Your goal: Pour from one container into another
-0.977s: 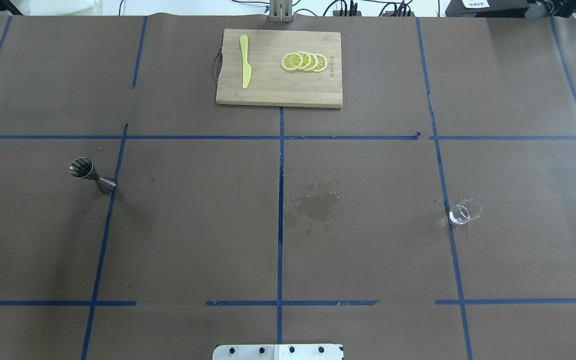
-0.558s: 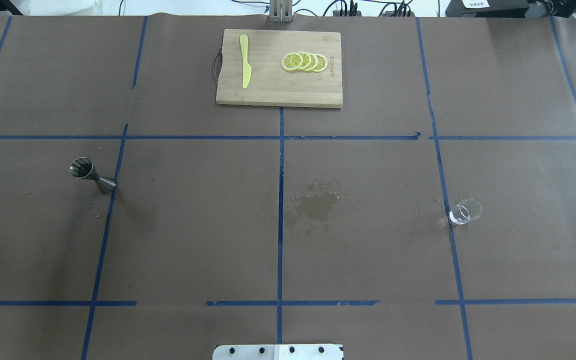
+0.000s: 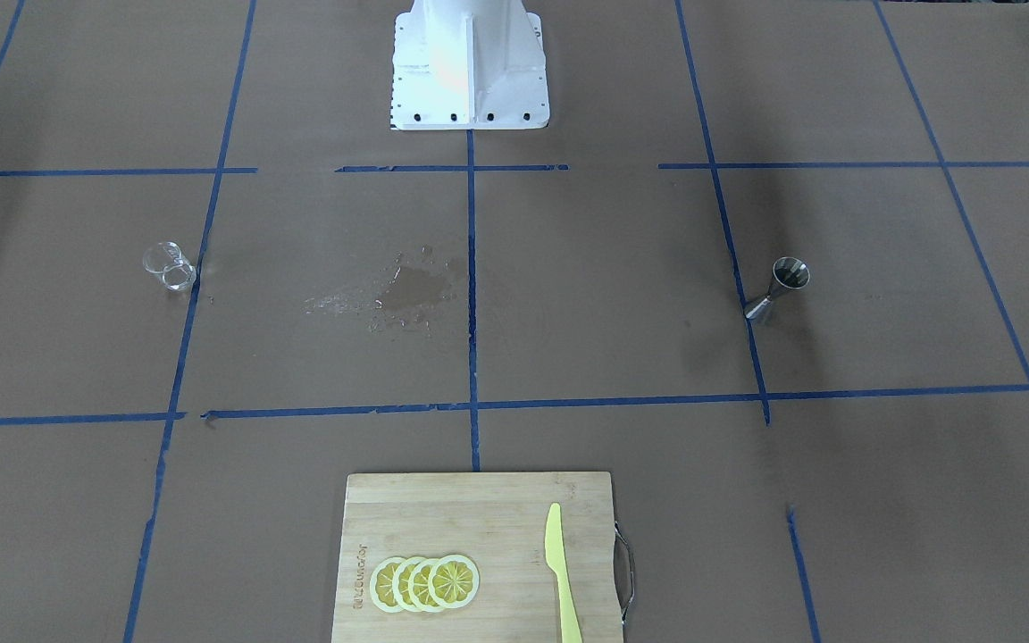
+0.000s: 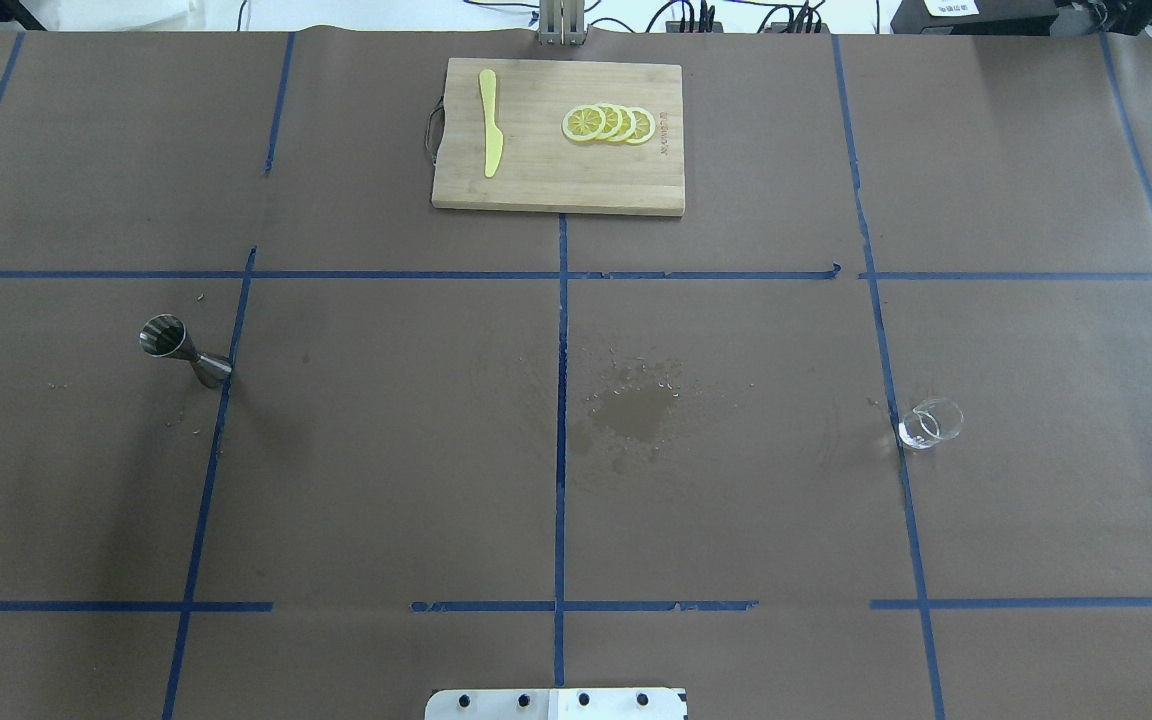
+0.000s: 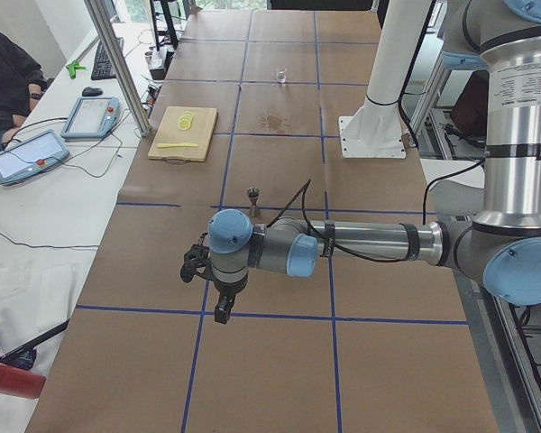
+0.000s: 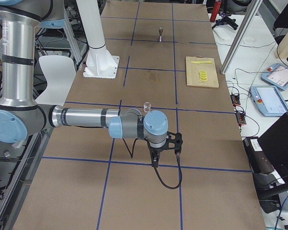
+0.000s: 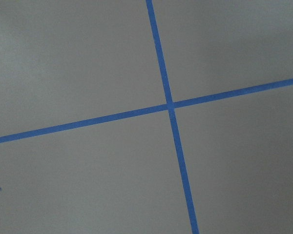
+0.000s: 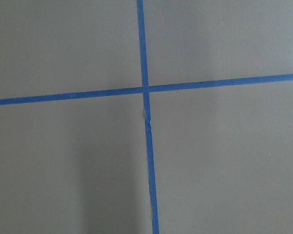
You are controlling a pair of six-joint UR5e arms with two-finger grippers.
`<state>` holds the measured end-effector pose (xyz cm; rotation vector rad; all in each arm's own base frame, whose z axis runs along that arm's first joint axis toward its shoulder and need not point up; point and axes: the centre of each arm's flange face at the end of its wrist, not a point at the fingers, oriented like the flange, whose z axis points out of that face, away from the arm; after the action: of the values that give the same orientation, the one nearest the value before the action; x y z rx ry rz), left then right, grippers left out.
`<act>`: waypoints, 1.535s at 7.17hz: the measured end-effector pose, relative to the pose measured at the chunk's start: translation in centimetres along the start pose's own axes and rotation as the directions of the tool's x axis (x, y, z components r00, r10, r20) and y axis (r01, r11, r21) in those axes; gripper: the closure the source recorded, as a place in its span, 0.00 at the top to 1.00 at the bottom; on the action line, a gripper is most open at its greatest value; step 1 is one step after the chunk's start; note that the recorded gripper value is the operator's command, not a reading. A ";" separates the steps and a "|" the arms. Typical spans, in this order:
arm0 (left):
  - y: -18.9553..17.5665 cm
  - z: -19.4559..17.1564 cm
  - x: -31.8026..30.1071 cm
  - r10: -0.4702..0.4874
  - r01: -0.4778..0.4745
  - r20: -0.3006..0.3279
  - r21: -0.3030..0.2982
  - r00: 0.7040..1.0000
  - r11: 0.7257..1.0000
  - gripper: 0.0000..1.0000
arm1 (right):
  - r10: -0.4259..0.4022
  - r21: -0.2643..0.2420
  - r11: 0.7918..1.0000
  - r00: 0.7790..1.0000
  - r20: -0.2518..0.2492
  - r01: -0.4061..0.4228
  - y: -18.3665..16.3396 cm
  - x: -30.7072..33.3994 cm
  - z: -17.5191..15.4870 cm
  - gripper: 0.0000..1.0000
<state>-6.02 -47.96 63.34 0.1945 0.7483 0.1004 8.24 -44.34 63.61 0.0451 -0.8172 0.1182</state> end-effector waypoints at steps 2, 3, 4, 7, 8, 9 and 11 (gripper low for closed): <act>-0.3 -0.2 0.2 -0.018 0.018 -0.002 0.007 1.000 1.000 1.00 | 0.001 0.008 1.000 1.000 0.000 -0.001 -0.1 -0.1 -0.1 1.00; -0.4 -0.2 0.3 -0.020 0.020 -0.002 0.007 1.000 1.000 1.00 | 0.001 0.009 1.000 1.000 0.001 -0.001 -0.1 -0.1 -0.1 1.00; -0.4 -0.2 0.2 -0.026 0.026 -0.001 0.002 1.000 1.000 1.00 | 0.001 0.009 1.000 1.000 0.001 -0.001 -0.1 -0.1 -0.1 1.00; 0.3 0.3 -0.1 -0.068 0.067 -0.006 -0.041 0.998 0.997 1.00 | 0.000 0.009 1.000 1.000 0.004 -0.001 0.0 -0.1 -0.1 1.00; 0.5 0.5 -0.1 -0.078 0.077 -0.027 -0.050 0.997 0.996 1.00 | 0.001 0.008 1.000 1.000 0.006 -0.001 0.0 -0.2 -0.1 1.00; 0.7 0.6 0.0 -0.085 0.082 -0.055 -0.055 0.995 0.995 1.00 | 0.001 0.008 1.000 1.000 0.007 -0.001 0.0 -0.1 -0.1 1.00; 0.8 0.7 0.1 -0.089 0.085 -0.074 -0.058 0.993 0.995 1.00 | 0.000 0.006 1.000 1.000 0.007 0.000 0.2 -0.1 0.0 1.00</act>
<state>-5.52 -47.26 63.97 0.1063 0.8286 0.0456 8.19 -44.19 63.55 0.0514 -0.8239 0.1210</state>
